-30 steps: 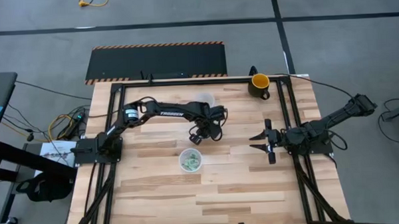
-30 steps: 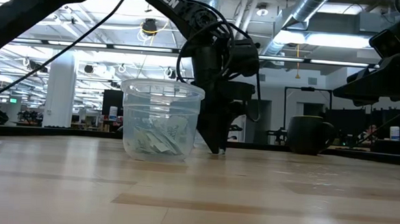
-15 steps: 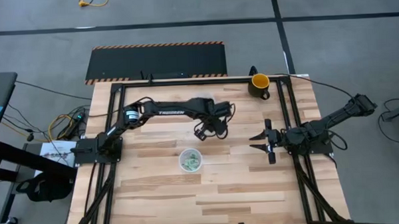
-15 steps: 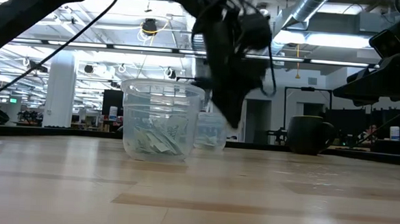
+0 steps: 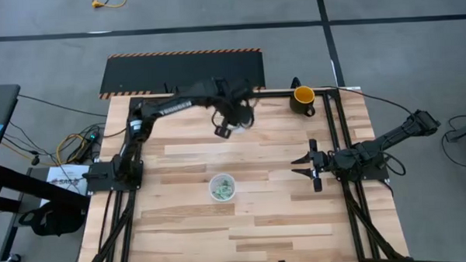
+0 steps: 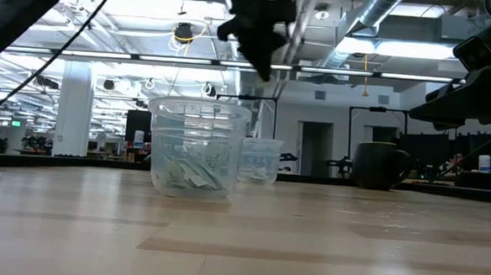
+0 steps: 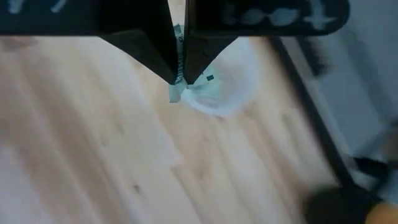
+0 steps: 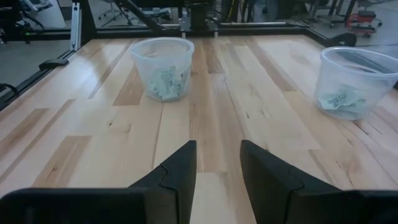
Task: Pick and place items into bin
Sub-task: Put the top left stevia packet into the top bin, then return to Home Position
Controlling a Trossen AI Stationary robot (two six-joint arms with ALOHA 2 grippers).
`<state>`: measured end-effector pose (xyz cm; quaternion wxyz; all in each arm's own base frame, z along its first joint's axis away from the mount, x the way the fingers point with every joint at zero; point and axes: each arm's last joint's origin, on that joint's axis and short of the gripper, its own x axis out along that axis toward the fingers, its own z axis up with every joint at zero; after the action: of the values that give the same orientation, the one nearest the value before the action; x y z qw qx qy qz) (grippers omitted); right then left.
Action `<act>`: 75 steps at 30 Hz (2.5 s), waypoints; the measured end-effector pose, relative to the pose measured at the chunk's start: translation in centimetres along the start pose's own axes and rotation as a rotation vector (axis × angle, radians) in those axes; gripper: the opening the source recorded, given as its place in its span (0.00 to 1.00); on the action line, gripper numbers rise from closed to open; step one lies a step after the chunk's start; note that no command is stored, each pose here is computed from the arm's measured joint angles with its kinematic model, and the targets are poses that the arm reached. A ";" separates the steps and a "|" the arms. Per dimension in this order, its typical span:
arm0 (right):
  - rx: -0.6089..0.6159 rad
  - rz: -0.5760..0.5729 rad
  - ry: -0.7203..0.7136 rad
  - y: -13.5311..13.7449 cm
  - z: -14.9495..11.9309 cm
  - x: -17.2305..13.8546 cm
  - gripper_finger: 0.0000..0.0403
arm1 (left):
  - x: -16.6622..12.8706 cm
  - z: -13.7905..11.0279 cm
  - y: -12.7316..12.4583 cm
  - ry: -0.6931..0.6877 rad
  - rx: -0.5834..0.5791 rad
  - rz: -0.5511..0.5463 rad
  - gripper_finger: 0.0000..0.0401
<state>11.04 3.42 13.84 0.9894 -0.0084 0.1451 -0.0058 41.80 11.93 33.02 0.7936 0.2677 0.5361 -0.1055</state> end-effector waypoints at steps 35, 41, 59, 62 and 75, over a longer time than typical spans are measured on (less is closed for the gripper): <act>0.000 0.000 0.000 0.0 0.0 0.0 0.29 | 6.4 -6.0 3.4 -0.075 -0.203 -0.048 0.33; 0.000 0.000 0.000 0.0 0.0 0.0 0.29 | 4.1 -5.7 3.8 -0.069 -0.293 -0.042 0.40; 0.000 0.000 0.000 0.0 0.0 0.0 0.29 | -13.7 -16.0 -7.2 -1.085 -0.149 -0.441 0.41; 0.000 0.000 0.000 0.0 0.0 0.0 0.29 | -11.9 -17.3 -9.8 -1.089 -0.191 -0.447 0.41; 0.000 0.000 0.000 0.0 0.0 0.0 0.29 | -7.0 -22.1 -19.1 -1.161 -0.685 0.153 0.41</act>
<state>11.04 3.42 13.84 0.9893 -0.0083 0.1453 -0.0058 12.73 7.00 27.23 0.9981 -0.0619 0.0057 0.0001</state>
